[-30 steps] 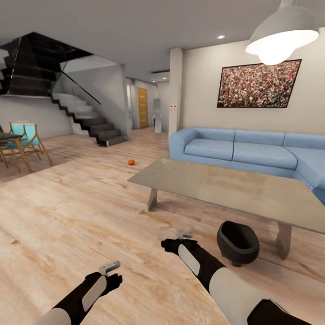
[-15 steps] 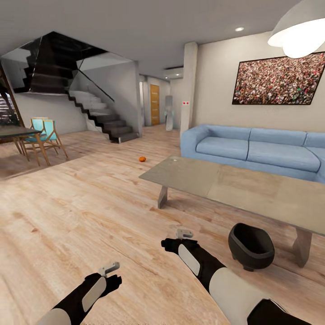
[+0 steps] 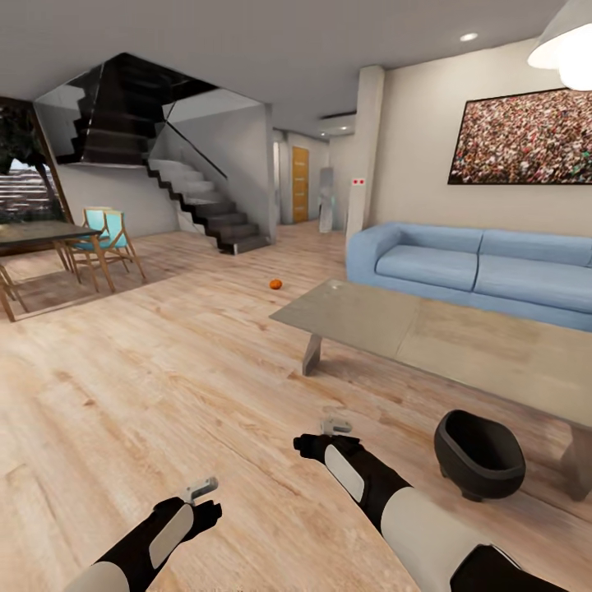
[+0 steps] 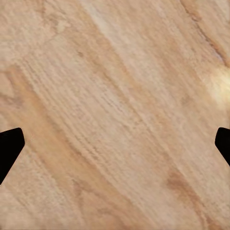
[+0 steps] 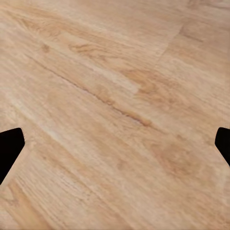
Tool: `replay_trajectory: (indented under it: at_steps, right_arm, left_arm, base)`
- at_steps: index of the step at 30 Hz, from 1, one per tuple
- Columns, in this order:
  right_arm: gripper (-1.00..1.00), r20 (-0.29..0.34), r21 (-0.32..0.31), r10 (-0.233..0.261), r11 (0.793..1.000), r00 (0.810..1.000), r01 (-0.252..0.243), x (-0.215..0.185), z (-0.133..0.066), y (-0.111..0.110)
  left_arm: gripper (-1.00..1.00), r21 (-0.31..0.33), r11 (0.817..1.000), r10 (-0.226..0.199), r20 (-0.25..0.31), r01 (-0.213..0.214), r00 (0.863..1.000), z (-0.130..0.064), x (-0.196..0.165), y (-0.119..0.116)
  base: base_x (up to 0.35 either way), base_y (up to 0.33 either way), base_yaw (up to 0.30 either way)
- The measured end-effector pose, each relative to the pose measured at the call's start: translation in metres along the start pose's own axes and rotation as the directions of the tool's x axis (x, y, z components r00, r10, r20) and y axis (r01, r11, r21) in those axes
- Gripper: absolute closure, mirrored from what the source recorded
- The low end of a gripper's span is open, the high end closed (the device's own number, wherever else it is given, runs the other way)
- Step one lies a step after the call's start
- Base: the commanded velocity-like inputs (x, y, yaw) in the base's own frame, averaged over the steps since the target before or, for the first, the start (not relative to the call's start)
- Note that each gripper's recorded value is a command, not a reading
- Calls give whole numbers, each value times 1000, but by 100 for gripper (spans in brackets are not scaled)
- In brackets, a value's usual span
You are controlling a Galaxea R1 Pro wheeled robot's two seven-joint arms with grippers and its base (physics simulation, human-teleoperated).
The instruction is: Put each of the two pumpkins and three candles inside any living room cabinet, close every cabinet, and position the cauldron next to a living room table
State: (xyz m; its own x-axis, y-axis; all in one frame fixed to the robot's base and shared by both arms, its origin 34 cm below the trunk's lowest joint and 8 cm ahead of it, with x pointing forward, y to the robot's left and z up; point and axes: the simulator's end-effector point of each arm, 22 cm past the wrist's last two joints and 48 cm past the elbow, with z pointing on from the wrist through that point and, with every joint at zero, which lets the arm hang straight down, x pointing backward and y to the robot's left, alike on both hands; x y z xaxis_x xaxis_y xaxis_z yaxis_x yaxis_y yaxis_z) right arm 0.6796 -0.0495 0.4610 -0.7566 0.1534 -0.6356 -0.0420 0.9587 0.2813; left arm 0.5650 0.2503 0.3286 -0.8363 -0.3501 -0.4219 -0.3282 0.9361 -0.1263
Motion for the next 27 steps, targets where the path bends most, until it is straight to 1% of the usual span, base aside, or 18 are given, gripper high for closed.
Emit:
replay_trajectory:
  at_steps: [19, 23, 27]
  right_arm:
    - [-100, -29, 10, 5, 1000, 1000, -4, 14, 10, -7]
    - [-100, -20, 11, 6, 1000, 1000, -6, 15, 12, -8]
    - [-100, -22, 11, -6, 1000, 1000, 6, 19, 14, -8]
  left_arm:
    - [-100, -8, 1000, -3, -25, 2, 1000, 8, 10, 3]
    - [-100, -10, 1000, -6, -30, 6, 1000, 10, 12, 5]
    - [-100, -11, 1000, -9, -35, 9, 999, 11, 14, 5]
  base:
    - [0, 0, 167]
    - [4, 1, 172]
    - [146, 94, 108]
